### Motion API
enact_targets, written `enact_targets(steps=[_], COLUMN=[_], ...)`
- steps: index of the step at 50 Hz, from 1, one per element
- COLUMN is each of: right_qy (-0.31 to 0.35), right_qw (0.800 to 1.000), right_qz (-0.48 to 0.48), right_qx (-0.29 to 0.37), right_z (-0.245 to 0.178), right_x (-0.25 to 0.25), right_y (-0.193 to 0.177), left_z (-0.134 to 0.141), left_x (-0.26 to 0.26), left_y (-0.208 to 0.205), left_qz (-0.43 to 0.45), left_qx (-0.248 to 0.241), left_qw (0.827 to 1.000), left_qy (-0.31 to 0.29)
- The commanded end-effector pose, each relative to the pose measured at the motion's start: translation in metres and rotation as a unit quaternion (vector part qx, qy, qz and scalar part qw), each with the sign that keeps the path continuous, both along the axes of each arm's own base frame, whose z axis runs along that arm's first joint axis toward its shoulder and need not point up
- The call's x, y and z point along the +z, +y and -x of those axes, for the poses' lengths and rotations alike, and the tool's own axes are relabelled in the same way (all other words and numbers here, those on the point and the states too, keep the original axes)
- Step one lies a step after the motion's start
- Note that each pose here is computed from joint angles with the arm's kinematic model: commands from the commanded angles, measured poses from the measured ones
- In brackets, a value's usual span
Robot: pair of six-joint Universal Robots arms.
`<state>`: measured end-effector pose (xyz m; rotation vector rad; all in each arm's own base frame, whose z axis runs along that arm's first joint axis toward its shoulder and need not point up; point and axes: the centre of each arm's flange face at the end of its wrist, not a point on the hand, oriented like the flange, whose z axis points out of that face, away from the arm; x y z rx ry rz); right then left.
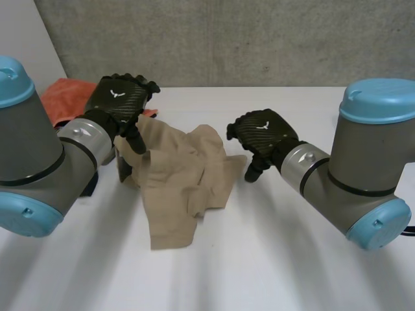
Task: Fold the laundry.
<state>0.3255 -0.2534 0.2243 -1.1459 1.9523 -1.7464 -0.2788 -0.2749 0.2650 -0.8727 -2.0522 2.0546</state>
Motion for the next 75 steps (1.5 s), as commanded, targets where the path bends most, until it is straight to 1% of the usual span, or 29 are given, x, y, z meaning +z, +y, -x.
enact_targets(steps=[1, 8, 13, 16, 24, 28, 31, 35, 36, 39, 40, 42, 44, 47, 48, 50, 51, 54, 55, 56, 58, 59, 62, 63, 64, 66, 68, 73, 75], right_qy=[0.004, 0.007, 0.013, 0.016, 0.026, 0.031, 0.036, 0.041, 0.043, 0.044, 0.045, 0.046, 0.046, 0.045, 0.044, 0.043, 0.042, 0.039, 0.036, 0.034, 0.031, 0.025, 0.016, 0.008, 0.006, 0.003, 0.003, 0.012, 0.017], right_qw=[1.0, 1.0, 1.0, 1.0, 0.999, 0.999, 0.999, 0.999, 0.998, 0.998, 0.998, 0.998, 0.998, 0.997, 0.997, 0.996, 0.995, 0.993, 0.992, 0.991, 0.988, 0.986, 0.981, 0.979, 0.978, 0.976, 0.976, 0.979, 0.981], right_qz=[-0.004, -0.003, -0.004, -0.002, -0.004, -0.003, -0.001, 0.002, 0.003, 0.005, 0.007, 0.009, 0.012, 0.015, 0.016, 0.02, 0.022, 0.03, 0.036, 0.037, 0.041, 0.046, 0.051, 0.051, 0.051, 0.048, 0.043, 0.034, 0.033], right_qx=[-0.022, -0.023, -0.024, -0.026, -0.031, -0.03, -0.029, -0.034, -0.036, -0.039, -0.041, -0.044, -0.049, -0.058, -0.066, -0.073, -0.084, -0.103, -0.118, -0.126, -0.143, -0.16, -0.185, -0.198, -0.203, -0.212, -0.215, -0.201, -0.189], right_z=[0.011, 0.011, 0.012, 0.013, 0.017, 0.016, 0.017, 0.018, 0.019, 0.02, 0.021, 0.022, 0.023, 0.025, 0.028, 0.031, 0.035, 0.043, 0.049, 0.053, 0.061, 0.069, 0.081, 0.089, 0.093, 0.098, 0.102, 0.098, 0.093], right_x=[-0.005, -0.006, -0.009, -0.009, -0.015, -0.018, -0.019, -0.02, -0.02, -0.019, -0.018, -0.018, -0.017, -0.015, -0.014, -0.012, -0.01, -0.004, 0.001, 0.003, 0.008, 0.014, 0.022, 0.026, 0.028, 0.029, 0.029, 0.023, 0.022], right_y=[-0.016, -0.016, -0.018, -0.02, -0.025, -0.026, -0.026, -0.028, -0.029, -0.03, -0.031, -0.032, -0.035, -0.039, -0.042, -0.046, -0.051, -0.061, -0.068, -0.072, -0.079, -0.087, -0.098, -0.104, -0.107, -0.111, -0.113, -0.11, -0.106], left_z=[-0.01, -0.022, -0.033, -0.035, -0.031, -0.026, -0.023, -0.023, -0.023, -0.022, -0.02, -0.014, -0.006, 0.007, 0.017, 0.029, 0.042, 0.062, 0.075, 0.081, 0.092, 0.101, 0.111, 0.115, 0.116, 0.116, 0.111, 0.097, 0.088], left_x=[0.01, 0.007, -0.02, -0.036, -0.082, -0.099, -0.103, -0.083, -0.063, -0.023, 0.009, 0.043, 0.093, 0.132, 0.15, 0.16, 0.162, 0.157, 0.147, 0.138, 0.113, 0.084, 0.05, 0.03, 0.022, 0.01, 0.008, 0.028, 0.039], left_y=[-0.009, -0.044, -0.088, -0.1, -0.124, -0.132, -0.138, -0.149, -0.152, -0.152, -0.148, -0.141, -0.127, -0.107, -0.092, -0.078, -0.065, -0.047, -0.036, -0.032, -0.025, -0.017, -0.004, 0.003, 0.006, 0.009, 0.008, 0.002, -0.001], left_qz=[0.013, 0.019, -0.009, -0.034, -0.081, -0.082, -0.069, -0.03, -0.003, 0.046, 0.087, 0.131, 0.2, 0.25, 0.272, 0.282, 0.281, 0.266, 0.247, 0.232, 0.189, 0.138, 0.083, 0.056, 0.048, 0.04, 0.049, 0.071, 0.068], left_qx=[0.018, 0.039, 0.05, 0.045, 0.022, 0.016, 0.025, 0.064, 0.09, 0.121, 0.133, 0.132, 0.115, 0.079, 0.046, 0.012, -0.026, -0.085, -0.124, -0.142, -0.176, -0.214, -0.264, -0.296, -0.307, -0.321, -0.317, -0.264, -0.229], left_qw=[1.0, 0.999, 0.999, 0.998, 0.994, 0.993, 0.992, 0.993, 0.992, 0.989, 0.986, 0.982, 0.973, 0.963, 0.958, 0.955, 0.955, 0.956, 0.957, 0.959, 0.964, 0.966, 0.961, 0.953, 0.95, 0.946, 0.946, 0.961, 0.97], left_qy=[0.008, 0.007, -0.002, -0.011, -0.064, -0.089, -0.099, -0.099, -0.092, -0.07, -0.047, -0.02, 0.022, 0.057, 0.075, 0.087, 0.091, 0.092, 0.087, 0.082, 0.066, 0.046, 0.02, 0.002, -0.007, -0.024, -0.045, -0.051, -0.039])
